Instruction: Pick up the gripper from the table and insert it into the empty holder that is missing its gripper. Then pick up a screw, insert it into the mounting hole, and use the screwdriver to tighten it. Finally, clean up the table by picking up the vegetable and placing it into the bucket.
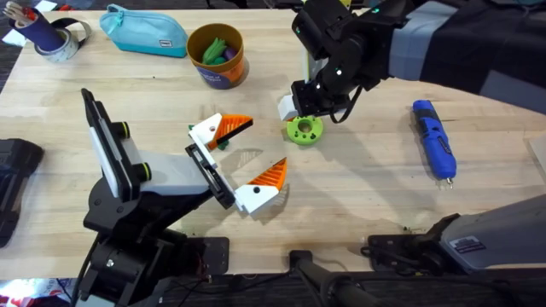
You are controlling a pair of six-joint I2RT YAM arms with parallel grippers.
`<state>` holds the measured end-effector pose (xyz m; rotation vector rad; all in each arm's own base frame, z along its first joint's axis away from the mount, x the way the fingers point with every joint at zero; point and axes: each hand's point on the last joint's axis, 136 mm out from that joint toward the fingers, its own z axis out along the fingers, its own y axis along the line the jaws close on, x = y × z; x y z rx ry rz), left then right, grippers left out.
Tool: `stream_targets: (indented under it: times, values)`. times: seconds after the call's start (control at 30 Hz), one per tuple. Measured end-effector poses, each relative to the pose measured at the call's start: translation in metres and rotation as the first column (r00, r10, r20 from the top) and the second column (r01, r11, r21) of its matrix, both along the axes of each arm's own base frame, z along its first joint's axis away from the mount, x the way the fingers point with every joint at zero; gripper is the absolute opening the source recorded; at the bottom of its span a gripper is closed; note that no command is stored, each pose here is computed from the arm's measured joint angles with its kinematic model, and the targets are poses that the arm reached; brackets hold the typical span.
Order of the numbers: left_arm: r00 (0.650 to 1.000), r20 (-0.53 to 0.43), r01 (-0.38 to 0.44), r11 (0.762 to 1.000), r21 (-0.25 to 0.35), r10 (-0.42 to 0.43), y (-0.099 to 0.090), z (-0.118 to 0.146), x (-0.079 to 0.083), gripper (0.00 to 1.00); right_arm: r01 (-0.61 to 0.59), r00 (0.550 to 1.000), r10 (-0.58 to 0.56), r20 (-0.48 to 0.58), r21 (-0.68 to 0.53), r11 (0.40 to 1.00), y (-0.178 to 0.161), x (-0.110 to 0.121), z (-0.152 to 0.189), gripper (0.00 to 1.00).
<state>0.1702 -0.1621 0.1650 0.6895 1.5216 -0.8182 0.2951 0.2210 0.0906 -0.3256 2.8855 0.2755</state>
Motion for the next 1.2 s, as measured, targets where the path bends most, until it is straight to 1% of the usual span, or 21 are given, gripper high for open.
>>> stream_targets:
  times: [0.27, 0.4, 0.5, 0.6, 0.8, 0.93, 1.03, 1.2]
  values:
    - [1.000, -0.002, -0.001, 1.000, 0.000, 0.001, 0.000, 0.000, 0.000, 0.991, 0.002, 1.000, -0.002, -0.007, -0.005, 1.000, -0.003, -0.002, 0.002, 0.552]
    - [1.000, -0.003, -0.003, 1.000, 0.000, 0.003, 0.000, 0.000, 0.000, 0.991, 0.001, 1.000, -0.001, -0.004, -0.006, 1.000, -0.010, -0.012, 0.018, 0.552]
    - [1.000, -0.002, -0.003, 1.000, 0.000, 0.003, 0.000, 0.000, 0.000, 0.991, 0.007, 1.000, -0.007, 0.008, -0.039, 0.999, -0.024, -0.022, 0.033, 0.552]
    - [1.000, -0.002, -0.003, 1.000, 0.000, 0.003, 0.000, 0.000, 0.000, 0.991, 0.010, 0.999, -0.007, 0.034, -0.063, 0.998, -0.028, -0.023, 0.039, 0.552]
    - [1.000, -0.003, -0.003, 1.000, 0.000, 0.003, 0.000, 0.000, 0.000, 0.991, -0.053, 0.996, 0.059, 0.073, -0.078, 0.996, -0.014, -0.027, 0.025, 0.552]
    - [1.000, -0.002, -0.003, 1.000, 0.000, 0.003, 0.000, 0.000, 0.000, 0.991, -0.094, 0.995, 0.099, 0.035, -0.114, 0.989, -0.013, -0.039, 0.008, 0.552]
    - [1.000, -0.002, -0.003, 1.000, 0.000, 0.003, 0.000, 0.000, 0.000, 0.991, -0.102, 0.994, 0.104, 0.013, -0.135, 0.986, -0.016, -0.041, -0.001, 0.552]
    - [1.000, -0.002, -0.003, 1.000, 0.000, 0.003, 0.000, 0.000, 0.000, 0.991, -0.104, 0.994, 0.106, 0.005, -0.141, 0.984, -0.017, -0.043, -0.009, 0.552]
